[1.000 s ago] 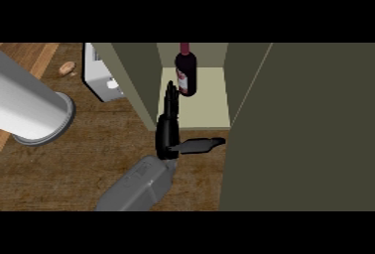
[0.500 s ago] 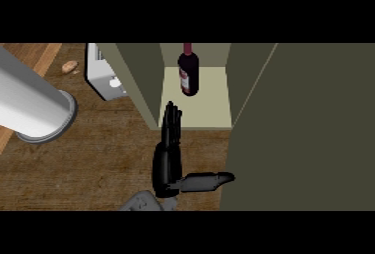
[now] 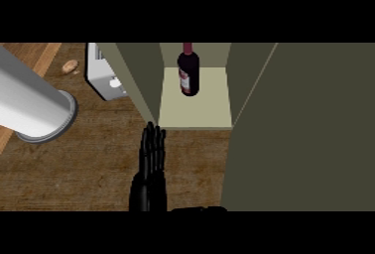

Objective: Pick up the wine, place it into the cabinet and close the cabinet

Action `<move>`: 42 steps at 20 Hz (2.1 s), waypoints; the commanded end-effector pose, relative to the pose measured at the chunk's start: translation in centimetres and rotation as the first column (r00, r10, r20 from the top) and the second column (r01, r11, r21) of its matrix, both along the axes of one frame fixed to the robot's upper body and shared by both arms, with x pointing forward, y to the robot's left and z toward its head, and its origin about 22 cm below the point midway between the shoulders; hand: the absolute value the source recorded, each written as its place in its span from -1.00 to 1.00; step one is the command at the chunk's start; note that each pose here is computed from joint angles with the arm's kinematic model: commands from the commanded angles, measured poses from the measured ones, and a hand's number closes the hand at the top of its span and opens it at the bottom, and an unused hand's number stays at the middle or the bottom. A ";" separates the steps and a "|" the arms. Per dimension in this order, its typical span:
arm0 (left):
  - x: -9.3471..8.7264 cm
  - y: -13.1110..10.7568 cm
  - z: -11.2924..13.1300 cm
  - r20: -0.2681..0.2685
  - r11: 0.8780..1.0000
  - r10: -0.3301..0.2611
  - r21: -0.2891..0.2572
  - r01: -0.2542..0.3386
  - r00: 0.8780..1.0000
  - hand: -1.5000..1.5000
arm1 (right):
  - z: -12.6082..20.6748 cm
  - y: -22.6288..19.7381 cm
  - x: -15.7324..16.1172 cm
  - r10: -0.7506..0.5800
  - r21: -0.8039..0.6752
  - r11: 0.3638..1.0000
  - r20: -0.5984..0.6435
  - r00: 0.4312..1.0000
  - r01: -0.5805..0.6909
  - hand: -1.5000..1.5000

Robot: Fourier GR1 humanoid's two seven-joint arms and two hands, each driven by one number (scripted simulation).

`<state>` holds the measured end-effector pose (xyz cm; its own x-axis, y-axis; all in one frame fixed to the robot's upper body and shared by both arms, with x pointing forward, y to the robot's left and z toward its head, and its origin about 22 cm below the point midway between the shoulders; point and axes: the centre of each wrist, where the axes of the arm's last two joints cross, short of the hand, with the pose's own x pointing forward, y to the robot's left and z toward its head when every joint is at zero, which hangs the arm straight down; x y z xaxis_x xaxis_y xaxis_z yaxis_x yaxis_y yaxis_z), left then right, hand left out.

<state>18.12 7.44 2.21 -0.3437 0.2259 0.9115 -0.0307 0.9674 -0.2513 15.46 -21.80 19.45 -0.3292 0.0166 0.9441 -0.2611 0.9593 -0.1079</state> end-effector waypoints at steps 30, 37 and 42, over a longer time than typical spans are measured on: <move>-4.7 17.6 5.7 0.079 1.000 -0.025 0.019 0.024 0.997 -1.00 | -0.5 4.7 -4.7 0.517 -0.012 0.851 -0.162 0.841 -0.525 1.00; -5.0 21.2 5.1 0.055 0.999 -0.030 0.046 0.028 0.998 -1.00 | 0.3 7.6 -6.4 0.589 0.031 0.805 -0.163 0.791 -0.593 1.00; -5.2 22.4 6.9 0.044 0.997 -0.051 0.052 0.049 0.998 -1.00 | 0.2 10.0 -7.5 0.597 0.053 0.799 -0.183 0.781 -0.599 1.00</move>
<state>12.77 28.61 7.77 -0.3881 0.1952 0.9007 0.0093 0.9781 -0.2080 11.23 -12.83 17.69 -0.0549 -0.0392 0.9977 -0.7398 0.6727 -0.0143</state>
